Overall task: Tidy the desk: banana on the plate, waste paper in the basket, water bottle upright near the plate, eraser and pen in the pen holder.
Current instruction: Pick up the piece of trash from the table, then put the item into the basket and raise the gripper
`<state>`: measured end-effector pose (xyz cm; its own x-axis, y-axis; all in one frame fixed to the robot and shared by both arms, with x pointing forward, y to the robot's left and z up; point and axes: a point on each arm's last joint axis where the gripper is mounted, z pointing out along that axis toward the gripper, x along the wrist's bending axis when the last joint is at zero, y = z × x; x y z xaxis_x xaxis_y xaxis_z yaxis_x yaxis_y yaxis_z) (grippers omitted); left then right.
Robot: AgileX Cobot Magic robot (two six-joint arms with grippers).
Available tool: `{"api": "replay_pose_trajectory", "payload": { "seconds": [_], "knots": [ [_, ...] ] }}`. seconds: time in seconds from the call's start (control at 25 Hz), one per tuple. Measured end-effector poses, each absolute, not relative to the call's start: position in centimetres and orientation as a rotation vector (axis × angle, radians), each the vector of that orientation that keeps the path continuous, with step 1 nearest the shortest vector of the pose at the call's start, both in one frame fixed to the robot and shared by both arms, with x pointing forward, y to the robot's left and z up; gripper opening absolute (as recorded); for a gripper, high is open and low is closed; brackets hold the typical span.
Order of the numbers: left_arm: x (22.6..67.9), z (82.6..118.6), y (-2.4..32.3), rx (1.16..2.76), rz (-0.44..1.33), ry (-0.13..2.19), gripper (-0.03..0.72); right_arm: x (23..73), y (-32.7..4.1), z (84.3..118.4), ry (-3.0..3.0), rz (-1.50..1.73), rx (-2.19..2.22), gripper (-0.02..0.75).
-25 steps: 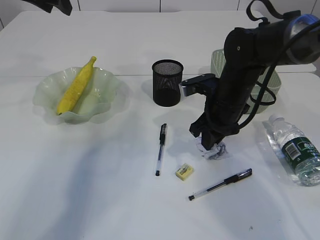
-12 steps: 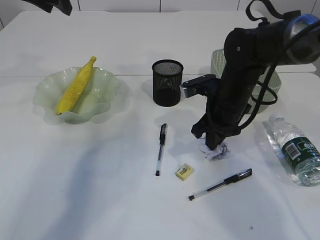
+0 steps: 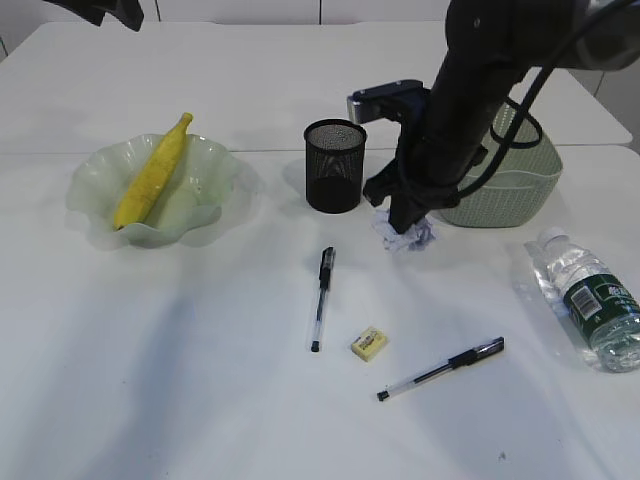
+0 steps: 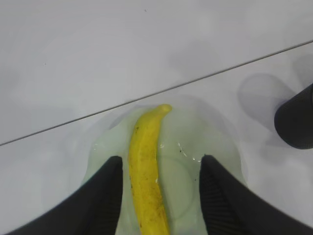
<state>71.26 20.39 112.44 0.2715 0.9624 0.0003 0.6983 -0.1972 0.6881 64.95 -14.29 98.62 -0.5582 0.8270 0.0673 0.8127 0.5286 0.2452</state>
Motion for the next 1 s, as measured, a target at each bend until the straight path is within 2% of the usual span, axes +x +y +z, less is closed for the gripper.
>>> {"api": "replay_pose_trajectory", "payload": {
  "seconds": [0.36, 0.56, 0.76, 1.0],
  "knots": [
    [71.3, 112.4, 20.4, 1.972, 0.597, 1.492, 0.357, 67.4, -13.3, 104.0, 2.519, 0.645, 1.365, 0.011],
    [71.2, 112.4, 20.4, 1.973, 0.595, 1.493, 0.357, 68.7, -14.0, 106.2, 2.364, 0.626, 1.302, 0.011],
    [71.2, 112.4, 20.4, 1.975, 0.594, 1.494, 0.357, 69.8, -15.9, 106.8, 2.226, 0.624, 1.358, 0.011],
    [71.1, 112.3, 20.4, 1.991, 0.578, 1.505, 0.357, 71.5, -20.1, 107.3, 2.038, 0.676, 1.501, 0.011]
  ]
}}
